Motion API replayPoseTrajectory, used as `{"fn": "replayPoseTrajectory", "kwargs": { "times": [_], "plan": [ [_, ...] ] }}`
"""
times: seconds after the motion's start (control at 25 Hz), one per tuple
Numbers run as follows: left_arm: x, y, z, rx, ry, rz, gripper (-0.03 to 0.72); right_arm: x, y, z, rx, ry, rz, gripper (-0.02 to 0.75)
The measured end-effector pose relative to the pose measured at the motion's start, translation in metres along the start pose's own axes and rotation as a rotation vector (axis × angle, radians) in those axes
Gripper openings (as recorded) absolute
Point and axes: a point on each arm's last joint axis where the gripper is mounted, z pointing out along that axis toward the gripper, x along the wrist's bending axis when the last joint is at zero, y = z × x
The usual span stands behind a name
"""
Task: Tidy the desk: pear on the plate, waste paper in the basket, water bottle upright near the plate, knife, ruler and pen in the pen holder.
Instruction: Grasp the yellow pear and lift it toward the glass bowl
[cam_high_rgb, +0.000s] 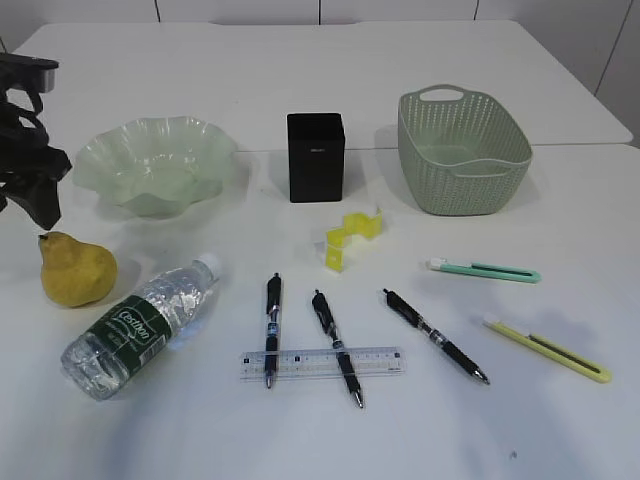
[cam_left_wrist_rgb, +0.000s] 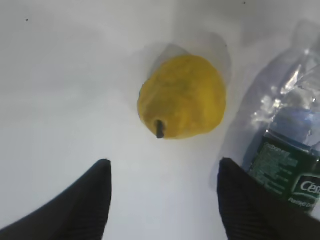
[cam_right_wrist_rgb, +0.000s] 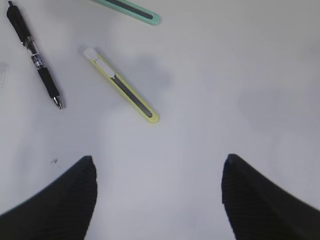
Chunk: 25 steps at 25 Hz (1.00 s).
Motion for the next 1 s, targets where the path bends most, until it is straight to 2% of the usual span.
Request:
{"fn": "replayPoseTrajectory", "kwargs": {
  "times": [0.4, 1.0],
  "plan": [
    [0.005, 0.005, 0.013, -0.002, -0.069, -0.044, 0.525, 0.0, 0.0, 0.0, 0.0, 0.0, 0.008, 0.575],
    [0.003, 0.009, 0.042, 0.065, -0.086, -0.047, 0.527, 0.0, 0.0, 0.0, -0.002, 0.0, 0.016, 0.575]
  ]
}}
